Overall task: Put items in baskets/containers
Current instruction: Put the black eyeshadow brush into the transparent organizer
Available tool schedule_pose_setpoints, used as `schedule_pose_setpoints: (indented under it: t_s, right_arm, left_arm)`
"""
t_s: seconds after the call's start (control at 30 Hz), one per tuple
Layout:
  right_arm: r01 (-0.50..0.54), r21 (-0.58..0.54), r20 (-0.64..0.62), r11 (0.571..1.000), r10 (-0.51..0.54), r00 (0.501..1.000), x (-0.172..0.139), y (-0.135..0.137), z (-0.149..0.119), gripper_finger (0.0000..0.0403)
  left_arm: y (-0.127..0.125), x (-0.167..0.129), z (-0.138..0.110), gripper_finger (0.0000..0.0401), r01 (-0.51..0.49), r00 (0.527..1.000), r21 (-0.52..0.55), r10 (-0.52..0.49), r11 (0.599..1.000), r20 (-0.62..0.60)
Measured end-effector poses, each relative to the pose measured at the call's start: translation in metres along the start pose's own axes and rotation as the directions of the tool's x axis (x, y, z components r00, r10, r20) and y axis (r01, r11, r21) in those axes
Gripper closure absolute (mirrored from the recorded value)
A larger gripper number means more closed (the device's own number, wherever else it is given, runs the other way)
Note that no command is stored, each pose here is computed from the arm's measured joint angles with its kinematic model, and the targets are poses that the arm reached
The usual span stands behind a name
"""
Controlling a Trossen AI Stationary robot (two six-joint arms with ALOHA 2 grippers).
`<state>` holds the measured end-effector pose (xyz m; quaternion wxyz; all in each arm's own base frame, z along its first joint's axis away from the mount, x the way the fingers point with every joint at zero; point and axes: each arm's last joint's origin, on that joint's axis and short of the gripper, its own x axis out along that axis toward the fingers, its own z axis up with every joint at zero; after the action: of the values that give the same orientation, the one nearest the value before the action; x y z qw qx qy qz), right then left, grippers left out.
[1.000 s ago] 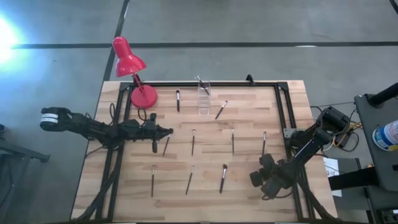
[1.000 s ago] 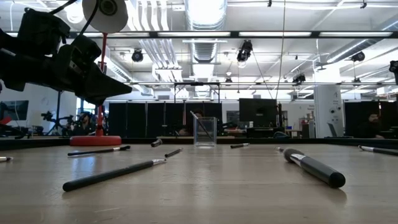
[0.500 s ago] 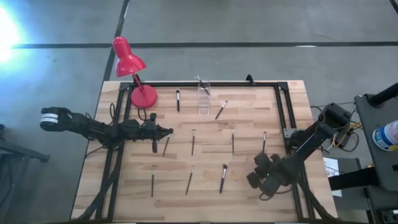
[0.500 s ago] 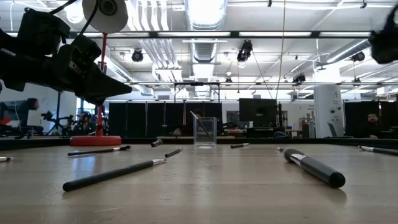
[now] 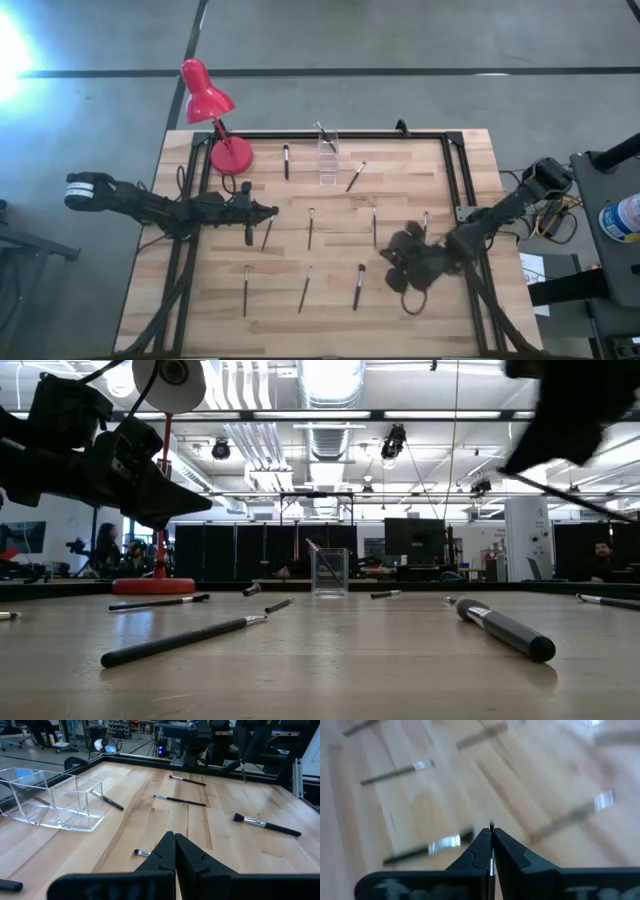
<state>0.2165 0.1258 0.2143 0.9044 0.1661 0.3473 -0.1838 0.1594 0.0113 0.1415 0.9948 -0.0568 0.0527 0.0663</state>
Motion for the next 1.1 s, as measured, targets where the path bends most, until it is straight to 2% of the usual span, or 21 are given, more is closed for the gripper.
schedule_pose_setpoints:
  t_s: [0.1, 0.2, 0.33, 0.43, 0.57, 0.77, 0.9, 1.0, 1.1]
  right_arm:
    - [-0.082, -0.107, 0.055, 0.991, 0.088, 0.995, 0.015, -0.004, 0.02, 0.039]
    - [-0.184, -0.21, 0.107, 0.96, 0.21, 0.972, 0.034, -0.012, 0.039, 0.039]
    - [-0.32, -0.325, 0.214, 0.89, 0.399, 0.892, 0.06, -0.03, 0.064, 0.039]
    - [-0.307, -0.375, 0.317, 0.875, 0.432, 0.845, 0.077, -0.047, 0.081, 0.039]
    - [-0.195, -0.381, 0.444, 0.904, 0.363, 0.819, 0.096, -0.072, 0.103, 0.039]
    - [-0.055, -0.329, 0.6, 0.943, 0.254, 0.759, 0.114, -0.104, 0.144, 0.039]
    - [0.043, -0.293, 0.665, 0.955, 0.171, 0.727, 0.112, -0.129, 0.175, 0.039]
    - [0.131, -0.276, 0.685, 0.952, 0.099, 0.722, 0.106, -0.153, 0.198, 0.039]
    - [0.151, -0.246, 0.694, 0.957, 0.065, 0.717, 0.103, -0.182, 0.215, 0.039]
  left_arm:
    - [0.0, 0.0, 0.0, 0.0401, 0.001, 1.0, -0.001, -0.001, 1.0, 0.002]
    - [0.0, 0.0, 0.0, 0.0401, 0.001, 1.0, -0.001, -0.001, 1.0, 0.001]
    - [0.0, 0.0, 0.0, 0.0401, 0.0, 1.0, -0.001, 0.0, 1.0, -0.003]
    - [0.0, 0.001, -0.001, 0.0401, -0.001, 1.0, -0.001, 0.001, 1.0, -0.012]
    - [0.0, 0.001, -0.002, 0.0401, -0.001, 1.0, -0.001, 0.001, 1.0, -0.015]
    - [0.0, 0.001, -0.002, 0.0401, -0.002, 1.0, -0.001, 0.002, 1.0, -0.015]
    - [0.0, 0.001, -0.002, 0.0401, -0.002, 1.0, 0.0, 0.002, 1.0, -0.017]
    - [0.0, 0.001, -0.002, 0.0401, -0.002, 1.0, 0.0, 0.002, 1.0, -0.017]
    - [0.0, 0.001, -0.002, 0.0401, -0.003, 1.0, 0.0, 0.003, 1.0, -0.016]
